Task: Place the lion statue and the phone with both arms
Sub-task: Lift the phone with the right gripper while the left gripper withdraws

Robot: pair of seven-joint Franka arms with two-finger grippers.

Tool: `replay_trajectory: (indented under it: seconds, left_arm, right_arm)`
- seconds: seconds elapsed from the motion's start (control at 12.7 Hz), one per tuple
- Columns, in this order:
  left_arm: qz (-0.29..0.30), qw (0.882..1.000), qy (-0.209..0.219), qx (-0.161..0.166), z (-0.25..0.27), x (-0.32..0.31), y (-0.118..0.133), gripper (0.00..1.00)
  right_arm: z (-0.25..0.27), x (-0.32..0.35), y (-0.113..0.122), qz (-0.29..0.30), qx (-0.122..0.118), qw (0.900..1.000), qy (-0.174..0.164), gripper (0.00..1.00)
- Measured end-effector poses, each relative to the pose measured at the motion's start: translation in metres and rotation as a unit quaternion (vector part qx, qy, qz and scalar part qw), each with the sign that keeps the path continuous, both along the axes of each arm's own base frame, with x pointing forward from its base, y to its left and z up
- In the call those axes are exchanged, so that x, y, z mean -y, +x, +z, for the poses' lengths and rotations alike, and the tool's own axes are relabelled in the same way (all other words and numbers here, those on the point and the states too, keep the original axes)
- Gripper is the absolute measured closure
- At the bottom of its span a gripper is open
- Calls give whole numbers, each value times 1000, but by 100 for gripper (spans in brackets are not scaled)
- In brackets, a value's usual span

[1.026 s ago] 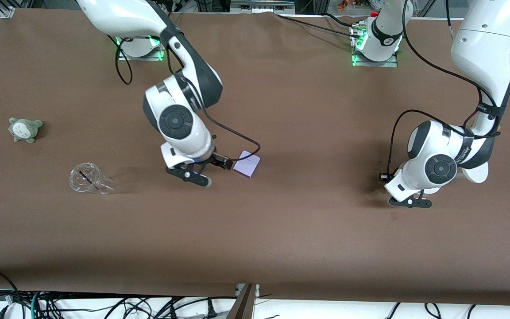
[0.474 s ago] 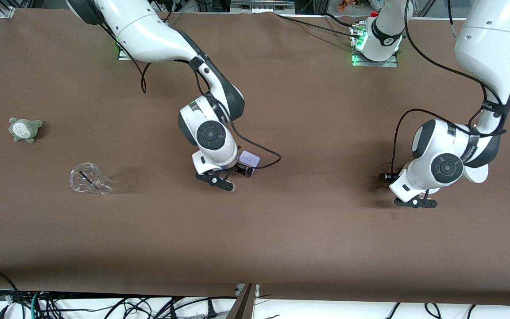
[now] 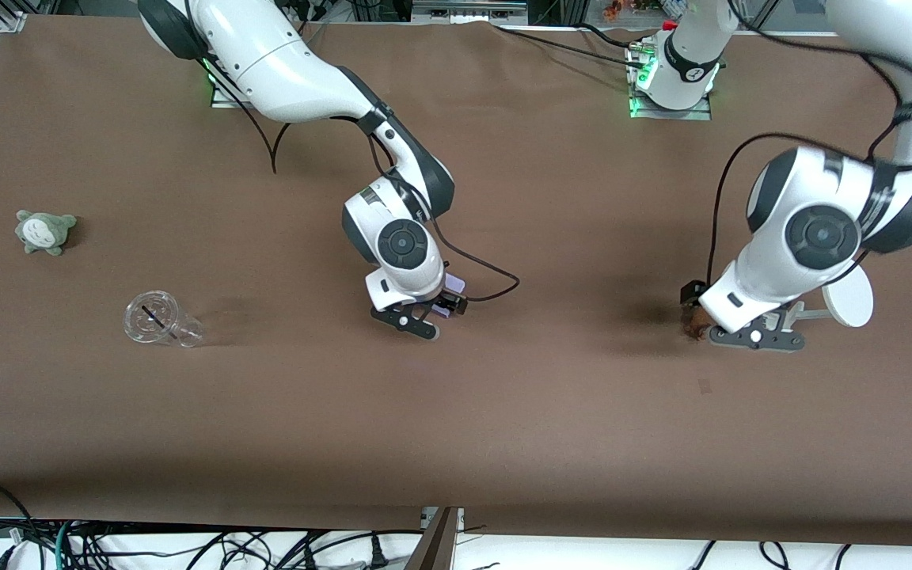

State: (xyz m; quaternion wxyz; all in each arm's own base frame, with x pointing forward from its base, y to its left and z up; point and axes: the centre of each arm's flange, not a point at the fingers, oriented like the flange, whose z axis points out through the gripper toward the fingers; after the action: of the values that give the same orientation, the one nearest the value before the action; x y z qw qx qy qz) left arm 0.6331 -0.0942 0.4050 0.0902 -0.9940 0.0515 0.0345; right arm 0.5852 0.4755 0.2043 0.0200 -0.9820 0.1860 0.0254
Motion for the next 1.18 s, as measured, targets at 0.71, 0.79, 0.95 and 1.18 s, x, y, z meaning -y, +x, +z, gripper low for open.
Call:
replay_trajectory:
  seconds: [0.71, 0.79, 0.95, 1.18]
  left_arm:
    - [34, 997, -66, -28, 151, -58, -5, 0]
    - [23, 997, -64, -25, 155, -71, -6, 0]
    - [22, 998, -61, 23, 171, -80, -13, 0]
    - [19, 996, -59, 66, 185, -76, -56, 0]
  right_arm:
    - [-31, -6, -9, 4, -5, 1000, -9, 3]
    - [-32, -6, -9, 4, -5, 1000, -9, 7]
    - [-29, -4, -5, 2, 0, 1000, -10, 15]
    - [-12, 4, 7, 14, 6, 1000, -17, 15]
